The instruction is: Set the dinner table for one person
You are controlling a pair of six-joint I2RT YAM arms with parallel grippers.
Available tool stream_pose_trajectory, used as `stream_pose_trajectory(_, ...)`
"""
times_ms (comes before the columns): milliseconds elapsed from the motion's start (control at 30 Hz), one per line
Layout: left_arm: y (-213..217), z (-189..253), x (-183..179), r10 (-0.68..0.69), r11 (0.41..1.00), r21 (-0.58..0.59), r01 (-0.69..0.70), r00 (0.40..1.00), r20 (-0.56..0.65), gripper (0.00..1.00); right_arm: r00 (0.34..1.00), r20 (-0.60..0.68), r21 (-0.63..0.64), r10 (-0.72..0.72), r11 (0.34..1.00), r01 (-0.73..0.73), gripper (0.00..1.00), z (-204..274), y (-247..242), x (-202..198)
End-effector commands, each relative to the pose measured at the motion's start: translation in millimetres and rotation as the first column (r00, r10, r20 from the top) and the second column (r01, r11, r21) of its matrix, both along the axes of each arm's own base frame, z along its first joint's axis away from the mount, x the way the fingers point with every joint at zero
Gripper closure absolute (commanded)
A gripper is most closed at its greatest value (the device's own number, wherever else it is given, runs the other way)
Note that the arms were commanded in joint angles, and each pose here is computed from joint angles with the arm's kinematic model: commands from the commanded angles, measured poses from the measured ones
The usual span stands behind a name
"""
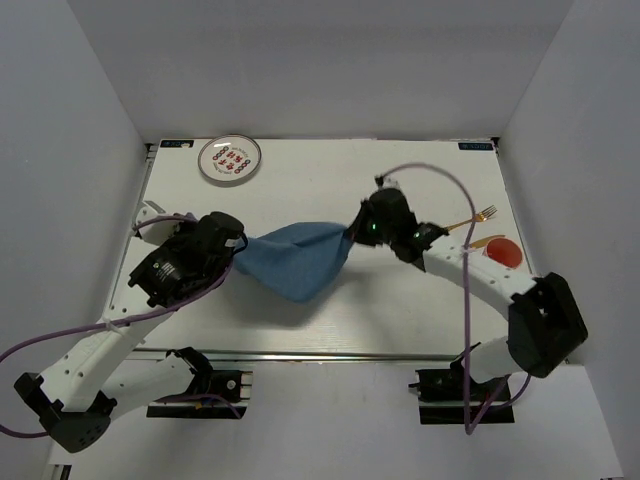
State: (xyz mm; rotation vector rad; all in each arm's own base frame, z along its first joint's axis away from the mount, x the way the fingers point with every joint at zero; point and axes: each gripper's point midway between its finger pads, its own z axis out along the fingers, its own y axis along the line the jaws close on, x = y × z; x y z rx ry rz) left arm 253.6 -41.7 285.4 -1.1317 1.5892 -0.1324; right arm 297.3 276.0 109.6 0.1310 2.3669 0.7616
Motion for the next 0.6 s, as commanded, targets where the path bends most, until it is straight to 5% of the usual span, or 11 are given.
stream_pose_trajectory(0,-18,47,19,-0.081,0.996,-0.011,0.083,0.987,0.136,1.0,0.932,0.361,-0.146,0.004,0.988,0.052,1.0,141,-27,47)
stream_pose_trajectory(67,-25,50,23,-0.108,0.994,-0.021,0.112,0.984,0.144,1.0,0.922,0.36,-0.289,0.14,0.957,-0.032,1.0,154,-30,51)
stream_pose_trajectory(133,-32,44,26,-0.127,0.991,-0.028,0.132,0.983,0.132,1.0,0.911,0.339,-0.336,0.237,0.934,-0.117,0.42,180,-20,55)
stream_pose_trajectory(200,-40,29,31,-0.145,0.989,-0.022,0.148,0.984,0.103,1.0,0.935,0.239,-0.406,0.263,0.902,-0.15,0.11,154,-15,70)
stream_pose_trajectory(567,-61,-60,32,-0.205,0.979,-0.011,0.205,0.972,-0.111,1.0,0.995,0.099,-0.289,0.002,0.957,0.027,0.11,23,-71,24)
